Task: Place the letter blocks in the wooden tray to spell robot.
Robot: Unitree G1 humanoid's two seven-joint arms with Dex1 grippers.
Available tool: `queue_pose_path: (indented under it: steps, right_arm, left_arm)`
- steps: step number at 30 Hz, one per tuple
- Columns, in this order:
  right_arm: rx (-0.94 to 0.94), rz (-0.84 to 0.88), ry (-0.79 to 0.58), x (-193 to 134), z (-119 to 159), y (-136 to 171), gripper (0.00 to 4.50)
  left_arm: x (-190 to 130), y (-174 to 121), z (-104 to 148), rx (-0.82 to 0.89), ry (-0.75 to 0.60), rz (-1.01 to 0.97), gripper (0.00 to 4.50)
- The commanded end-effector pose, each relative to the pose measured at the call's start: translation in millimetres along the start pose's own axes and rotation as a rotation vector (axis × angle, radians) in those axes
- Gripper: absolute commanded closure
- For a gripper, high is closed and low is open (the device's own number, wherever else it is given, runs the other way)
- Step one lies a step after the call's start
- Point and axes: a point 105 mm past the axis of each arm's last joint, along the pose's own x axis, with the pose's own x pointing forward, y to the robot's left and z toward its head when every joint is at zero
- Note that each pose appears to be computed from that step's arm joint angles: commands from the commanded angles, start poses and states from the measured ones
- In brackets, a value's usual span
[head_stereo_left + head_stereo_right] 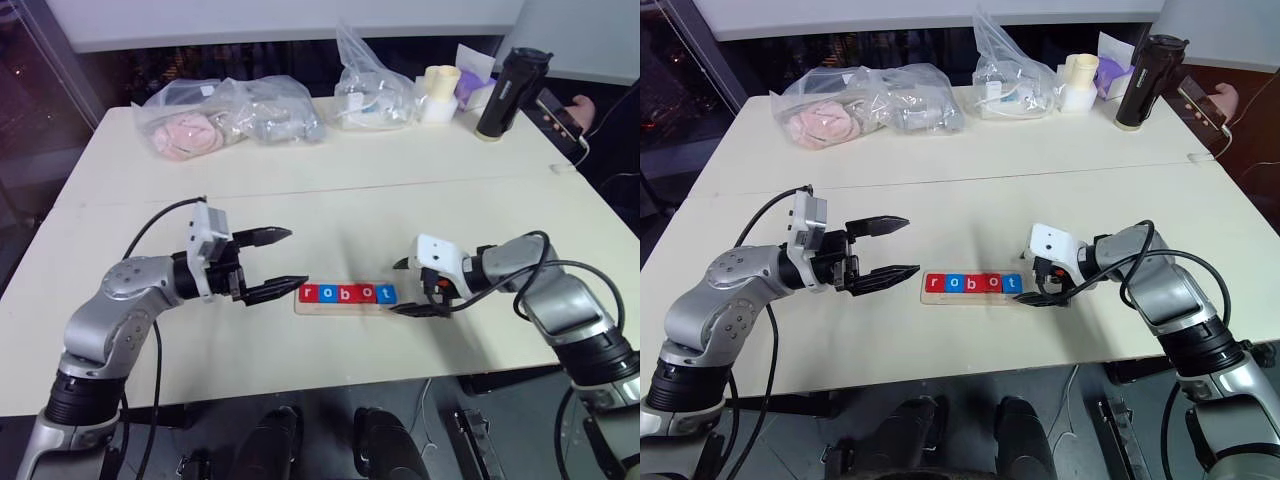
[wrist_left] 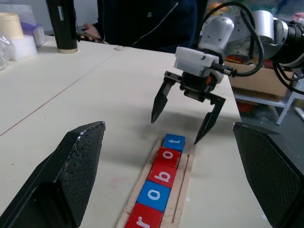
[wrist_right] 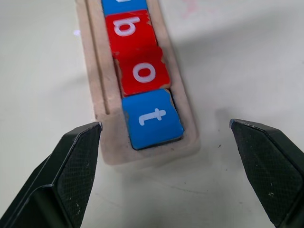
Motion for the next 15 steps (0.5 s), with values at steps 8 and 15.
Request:
queue_pose_path:
  steps: [8,15]
  right_arm:
    - [-0.042,-0.052,-0.025,5.4,8.8,-13.0,0.05]
    - [-0.053,-0.06,-0.048,7.2,17.4,-18.0,0.05]
  left_arm:
    - [-1.2,-3.5,6.3,0.021,-0.015,-0.005,0.0]
    - [-0.8,-3.5,5.4,0.017,-0.015,-0.006,0.0]
